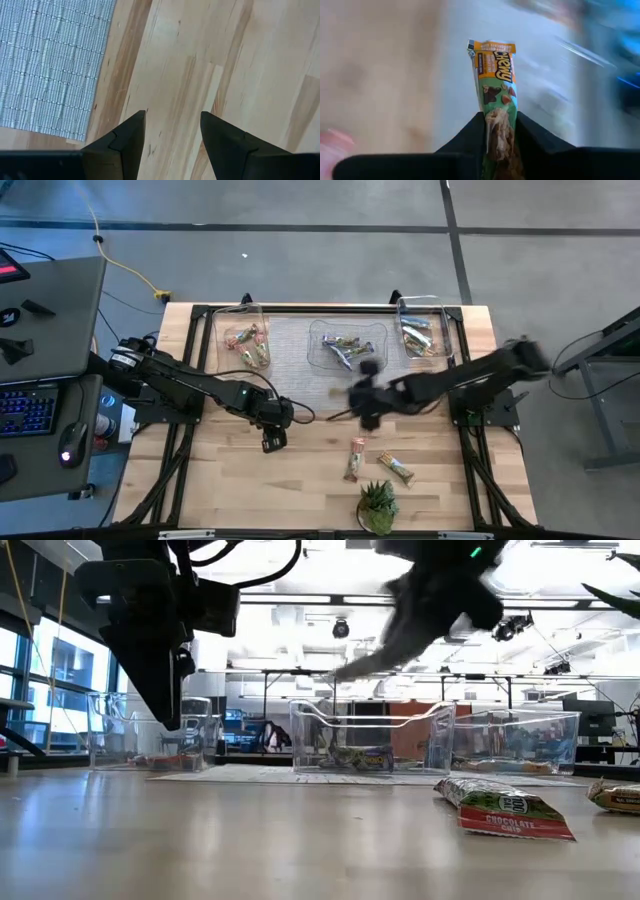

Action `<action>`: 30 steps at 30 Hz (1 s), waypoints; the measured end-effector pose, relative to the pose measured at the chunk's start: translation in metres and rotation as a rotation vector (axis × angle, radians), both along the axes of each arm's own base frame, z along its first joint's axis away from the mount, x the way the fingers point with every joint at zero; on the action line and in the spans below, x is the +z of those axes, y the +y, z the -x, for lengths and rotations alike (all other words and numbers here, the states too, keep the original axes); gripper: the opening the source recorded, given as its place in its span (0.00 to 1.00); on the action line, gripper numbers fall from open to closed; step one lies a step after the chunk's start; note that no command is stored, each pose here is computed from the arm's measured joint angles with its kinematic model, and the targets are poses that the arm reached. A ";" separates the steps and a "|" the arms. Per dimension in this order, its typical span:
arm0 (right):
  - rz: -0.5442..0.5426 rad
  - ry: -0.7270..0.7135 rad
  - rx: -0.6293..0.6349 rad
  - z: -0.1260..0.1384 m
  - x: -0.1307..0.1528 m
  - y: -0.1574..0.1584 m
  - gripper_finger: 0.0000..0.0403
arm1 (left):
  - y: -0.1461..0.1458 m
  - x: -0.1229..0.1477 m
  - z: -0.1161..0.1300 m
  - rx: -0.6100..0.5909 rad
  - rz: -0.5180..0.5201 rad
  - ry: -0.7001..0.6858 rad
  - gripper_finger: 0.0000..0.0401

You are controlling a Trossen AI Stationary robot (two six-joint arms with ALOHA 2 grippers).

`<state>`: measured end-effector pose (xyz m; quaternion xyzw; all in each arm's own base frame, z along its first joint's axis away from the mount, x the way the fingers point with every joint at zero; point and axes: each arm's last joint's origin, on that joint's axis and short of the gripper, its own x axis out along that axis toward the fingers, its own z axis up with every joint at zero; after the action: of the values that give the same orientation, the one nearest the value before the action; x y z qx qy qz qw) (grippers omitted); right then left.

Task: Pick and place Granola Bars by type
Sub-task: Put the yellow granola bar into the right transparent bin

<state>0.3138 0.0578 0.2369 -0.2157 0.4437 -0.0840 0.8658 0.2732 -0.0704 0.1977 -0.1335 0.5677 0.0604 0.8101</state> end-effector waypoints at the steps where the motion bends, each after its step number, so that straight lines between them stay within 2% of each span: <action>1: 0.063 0.001 -0.070 0.014 0.013 -0.006 0.17 | 0.000 0.000 0.000 0.000 0.000 0.000 0.46; 3: 0.165 -0.023 -0.240 0.041 0.034 -0.018 0.15 | 0.000 0.000 0.000 0.000 0.000 -0.001 0.46; 5: 0.196 -0.102 -0.443 0.069 0.053 -0.031 0.16 | 0.000 0.000 0.000 0.000 0.000 0.000 0.46; 7: 0.181 -0.203 -0.649 0.098 0.068 -0.044 0.18 | 0.000 0.000 0.000 0.001 0.000 -0.001 0.46; 10: 0.096 -0.400 -0.963 0.134 0.078 -0.062 0.21 | 0.000 0.000 -0.001 0.008 -0.017 -0.013 0.46; 12: 0.059 -0.460 -1.088 0.150 0.075 -0.072 0.21 | 0.001 0.000 -0.001 0.012 -0.025 -0.018 0.46; 15: 0.026 -0.466 -1.189 0.163 0.056 -0.084 0.19 | 0.001 0.001 -0.002 0.014 -0.028 -0.026 0.46; 18: -0.010 -0.431 -1.252 0.167 0.025 -0.096 0.17 | 0.001 0.001 -0.002 0.015 -0.027 -0.033 0.46; 24: 0.018 -0.375 -1.341 0.175 -0.033 -0.118 0.17 | 0.001 0.001 -0.003 0.016 -0.051 -0.039 0.46; 30: -0.007 -0.406 -1.388 0.178 -0.052 -0.134 0.20 | 0.002 0.001 -0.003 0.022 -0.072 -0.044 0.46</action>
<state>0.1363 -0.0759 0.1850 0.1384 0.3089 -0.6515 0.6789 0.2760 -0.0684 0.1988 -0.1117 0.5458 0.0868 0.8259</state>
